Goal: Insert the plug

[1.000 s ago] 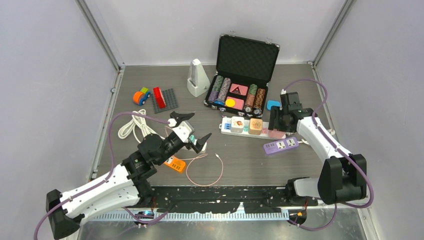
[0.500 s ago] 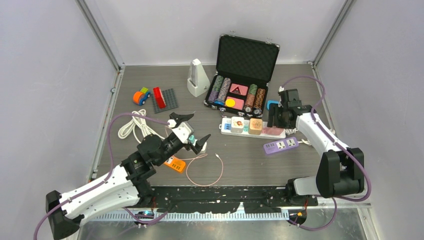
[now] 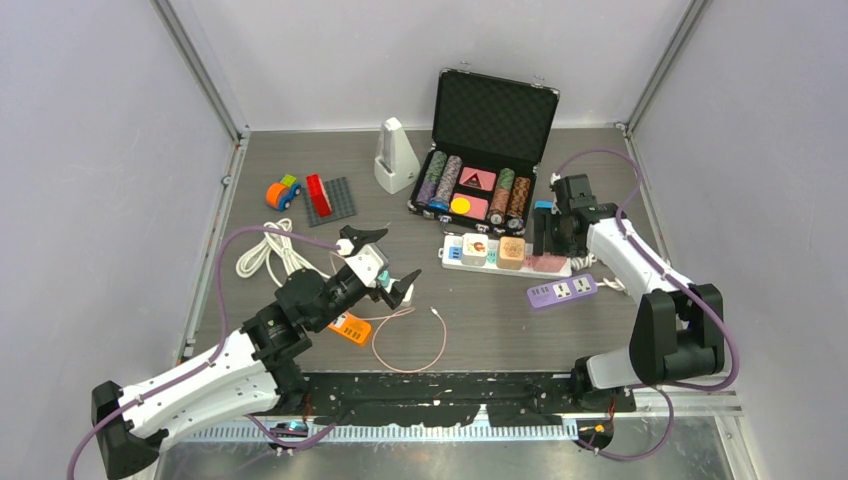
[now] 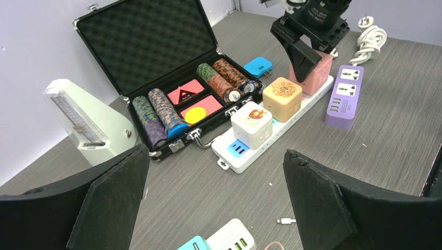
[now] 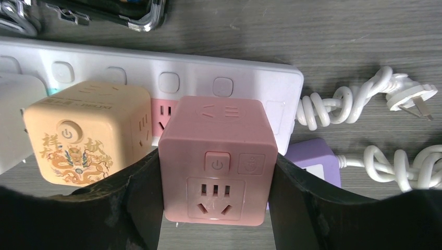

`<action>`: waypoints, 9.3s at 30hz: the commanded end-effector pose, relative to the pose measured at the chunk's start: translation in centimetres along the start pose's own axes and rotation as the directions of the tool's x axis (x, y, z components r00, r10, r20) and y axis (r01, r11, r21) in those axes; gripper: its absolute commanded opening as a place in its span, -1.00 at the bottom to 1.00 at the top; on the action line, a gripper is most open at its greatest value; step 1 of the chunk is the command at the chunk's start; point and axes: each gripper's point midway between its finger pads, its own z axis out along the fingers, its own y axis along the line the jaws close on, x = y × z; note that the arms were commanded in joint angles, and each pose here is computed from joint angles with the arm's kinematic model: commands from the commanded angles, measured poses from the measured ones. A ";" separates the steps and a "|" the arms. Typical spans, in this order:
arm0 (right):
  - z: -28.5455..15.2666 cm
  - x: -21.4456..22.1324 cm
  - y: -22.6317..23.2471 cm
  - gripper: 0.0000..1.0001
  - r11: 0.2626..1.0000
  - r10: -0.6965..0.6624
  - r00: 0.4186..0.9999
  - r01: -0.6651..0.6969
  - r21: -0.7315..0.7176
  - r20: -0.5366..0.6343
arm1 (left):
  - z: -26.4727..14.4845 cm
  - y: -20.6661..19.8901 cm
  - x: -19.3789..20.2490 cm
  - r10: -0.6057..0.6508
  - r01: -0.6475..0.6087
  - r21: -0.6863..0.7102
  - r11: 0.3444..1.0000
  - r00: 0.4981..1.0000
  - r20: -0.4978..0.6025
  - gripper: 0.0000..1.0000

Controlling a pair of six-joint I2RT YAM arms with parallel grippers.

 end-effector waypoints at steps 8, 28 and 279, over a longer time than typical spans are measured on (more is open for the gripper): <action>0.4 2.9 -0.9 -0.89 0.996 -0.047 0.991 0.057 0.075 -0.125 | -0.1 0.2 -0.8 0.011 -0.011 -0.009 1.000 0.999 0.030 0.99; 1.6 3.7 -1.7 -0.39 0.965 0.193 0.981 -0.194 0.175 0.021 | -0.2 0.4 -1.0 0.014 -0.014 -0.017 1.000 0.999 0.030 0.99; -19.9 0.4 11.4 -0.22 0.916 0.065 0.976 0.025 -0.401 0.209 | 6.0 -7.0 -3.1 -0.238 0.145 0.320 0.936 0.932 0.273 0.99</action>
